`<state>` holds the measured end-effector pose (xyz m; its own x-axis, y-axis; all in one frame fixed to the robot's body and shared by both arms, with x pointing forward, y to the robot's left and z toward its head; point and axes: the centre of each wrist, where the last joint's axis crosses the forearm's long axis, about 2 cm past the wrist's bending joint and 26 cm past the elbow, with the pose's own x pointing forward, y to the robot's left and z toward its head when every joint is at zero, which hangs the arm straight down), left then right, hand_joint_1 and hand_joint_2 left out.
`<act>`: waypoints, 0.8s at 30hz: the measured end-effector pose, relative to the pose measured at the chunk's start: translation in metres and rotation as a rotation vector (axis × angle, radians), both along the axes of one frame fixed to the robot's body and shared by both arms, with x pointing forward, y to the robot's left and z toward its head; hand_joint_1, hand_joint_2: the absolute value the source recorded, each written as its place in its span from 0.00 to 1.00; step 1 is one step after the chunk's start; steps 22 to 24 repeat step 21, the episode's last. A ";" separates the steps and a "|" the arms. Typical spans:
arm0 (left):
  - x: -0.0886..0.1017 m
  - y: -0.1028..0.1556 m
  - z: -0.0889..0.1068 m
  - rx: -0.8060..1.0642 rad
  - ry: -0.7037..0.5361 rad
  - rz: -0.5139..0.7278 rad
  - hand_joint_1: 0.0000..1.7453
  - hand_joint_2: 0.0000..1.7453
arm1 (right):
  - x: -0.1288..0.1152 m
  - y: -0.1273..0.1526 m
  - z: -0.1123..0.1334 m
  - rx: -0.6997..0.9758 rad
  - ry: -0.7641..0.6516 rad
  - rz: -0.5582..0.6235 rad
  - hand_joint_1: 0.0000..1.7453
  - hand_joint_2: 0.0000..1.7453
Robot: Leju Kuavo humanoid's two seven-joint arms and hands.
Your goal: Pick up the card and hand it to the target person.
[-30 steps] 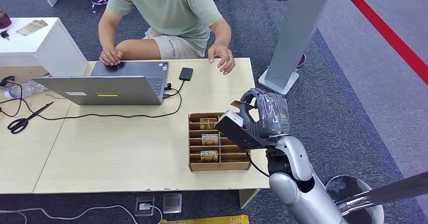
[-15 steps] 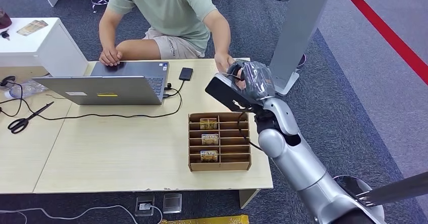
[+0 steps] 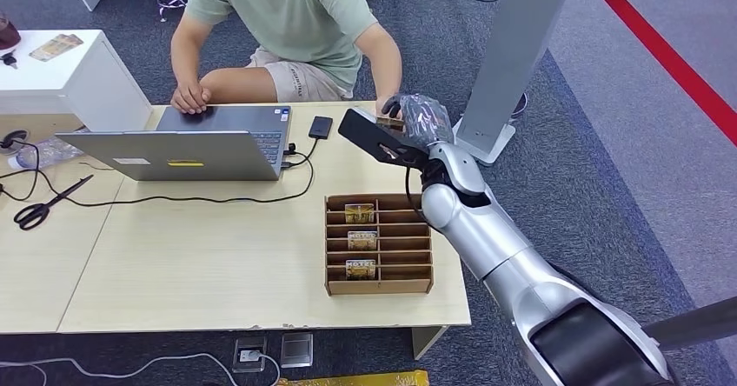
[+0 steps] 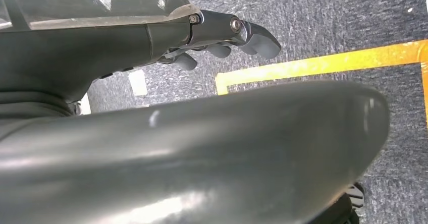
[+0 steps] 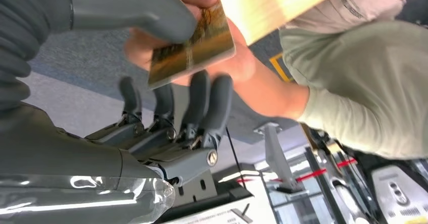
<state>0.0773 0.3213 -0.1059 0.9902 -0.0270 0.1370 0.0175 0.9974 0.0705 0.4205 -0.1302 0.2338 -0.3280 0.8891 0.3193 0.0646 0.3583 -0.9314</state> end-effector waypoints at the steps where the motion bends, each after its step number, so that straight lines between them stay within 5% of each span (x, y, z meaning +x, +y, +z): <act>1: 0.000 0.000 0.000 0.001 0.000 -0.001 0.00 0.00 | 0.000 0.001 -0.003 -0.006 0.009 -0.001 0.00 1.00; 13: -0.006 0.000 -0.001 -0.010 -0.030 0.030 0.00 0.00 | -0.005 0.003 -0.009 0.073 0.029 0.020 0.00 1.00; 24: -0.018 0.000 -0.003 -0.012 0.011 0.064 0.00 0.00 | -0.045 -0.024 -0.010 0.327 0.018 0.043 0.00 1.00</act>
